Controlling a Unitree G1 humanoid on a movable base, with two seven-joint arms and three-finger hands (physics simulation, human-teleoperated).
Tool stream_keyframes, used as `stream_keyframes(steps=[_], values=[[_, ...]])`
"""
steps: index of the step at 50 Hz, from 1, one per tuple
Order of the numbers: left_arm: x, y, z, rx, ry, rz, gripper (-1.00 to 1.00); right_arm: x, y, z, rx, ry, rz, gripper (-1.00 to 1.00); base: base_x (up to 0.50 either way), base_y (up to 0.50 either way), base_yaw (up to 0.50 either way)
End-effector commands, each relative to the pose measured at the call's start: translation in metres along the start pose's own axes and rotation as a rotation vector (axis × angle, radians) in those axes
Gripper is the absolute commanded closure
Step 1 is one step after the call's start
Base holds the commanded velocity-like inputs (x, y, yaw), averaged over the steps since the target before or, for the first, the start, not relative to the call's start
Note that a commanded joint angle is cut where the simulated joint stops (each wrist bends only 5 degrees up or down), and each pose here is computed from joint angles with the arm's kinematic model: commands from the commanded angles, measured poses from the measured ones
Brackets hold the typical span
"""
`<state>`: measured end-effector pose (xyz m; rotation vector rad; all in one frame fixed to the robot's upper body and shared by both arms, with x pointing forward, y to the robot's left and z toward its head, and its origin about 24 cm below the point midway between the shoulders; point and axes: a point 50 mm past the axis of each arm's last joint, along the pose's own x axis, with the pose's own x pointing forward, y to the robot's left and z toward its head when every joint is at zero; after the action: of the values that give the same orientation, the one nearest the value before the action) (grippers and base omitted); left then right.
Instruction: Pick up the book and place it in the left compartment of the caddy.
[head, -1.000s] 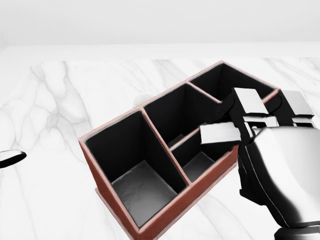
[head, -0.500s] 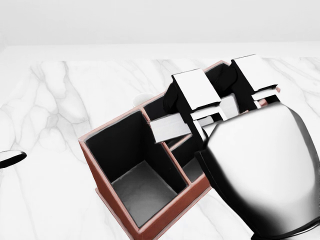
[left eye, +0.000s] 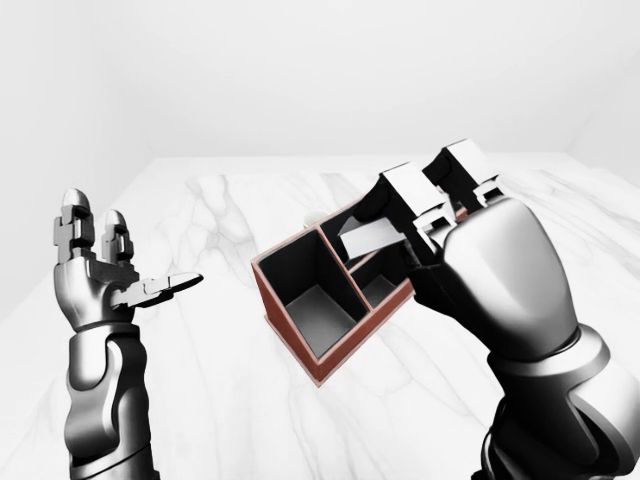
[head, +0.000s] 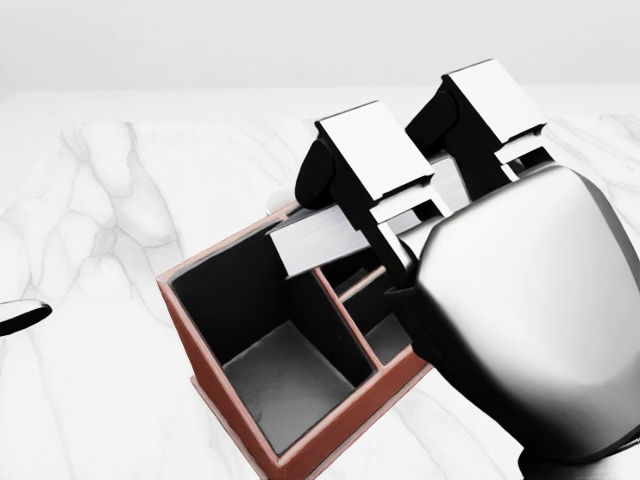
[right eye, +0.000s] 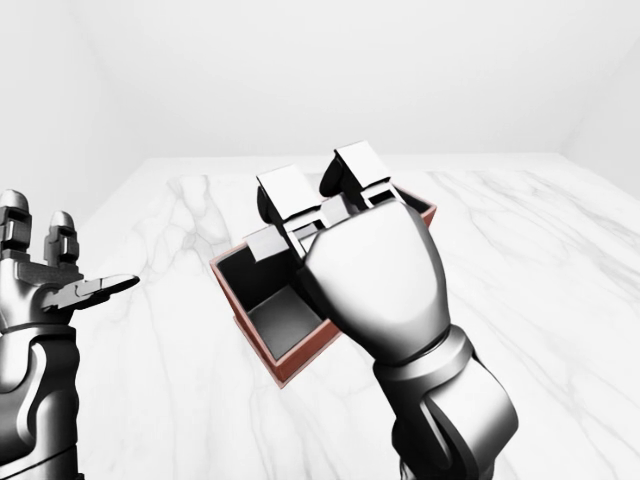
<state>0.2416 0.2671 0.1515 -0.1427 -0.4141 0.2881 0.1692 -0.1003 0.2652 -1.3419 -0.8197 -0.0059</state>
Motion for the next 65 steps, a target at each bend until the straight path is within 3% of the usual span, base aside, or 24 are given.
stream_keyframes(steps=[1,18,25,36,45,65], values=[[0.000,0.000,0.001,0.000,-0.003,0.001,-1.00,0.000,-0.006,-0.002,0.065,-0.039,-0.033,1.00,0.00,0.00,0.00],[0.001,0.001,0.000,-0.001,0.002,0.004,-1.00,-0.006,-0.004,-0.012,0.535,-0.298,0.015,1.00,0.00,0.00,0.00],[0.001,0.001,-0.003,-0.001,0.012,0.003,-1.00,-0.006,0.007,-0.025,0.705,-0.321,0.074,1.00,0.00,0.00,0.00],[0.001,0.001,-0.002,0.000,0.009,0.003,-1.00,-0.009,0.008,-0.036,0.812,-0.356,0.093,1.00,0.00,0.00,0.00],[0.000,0.000,0.000,0.000,0.002,0.002,-1.00,-0.006,0.035,-0.054,0.901,-0.247,0.185,1.00,0.00,0.00,0.00],[0.001,0.000,-0.001,0.000,0.006,0.002,-1.00,-0.006,0.065,-0.064,0.959,-0.122,0.250,1.00,0.00,0.00,0.00]])
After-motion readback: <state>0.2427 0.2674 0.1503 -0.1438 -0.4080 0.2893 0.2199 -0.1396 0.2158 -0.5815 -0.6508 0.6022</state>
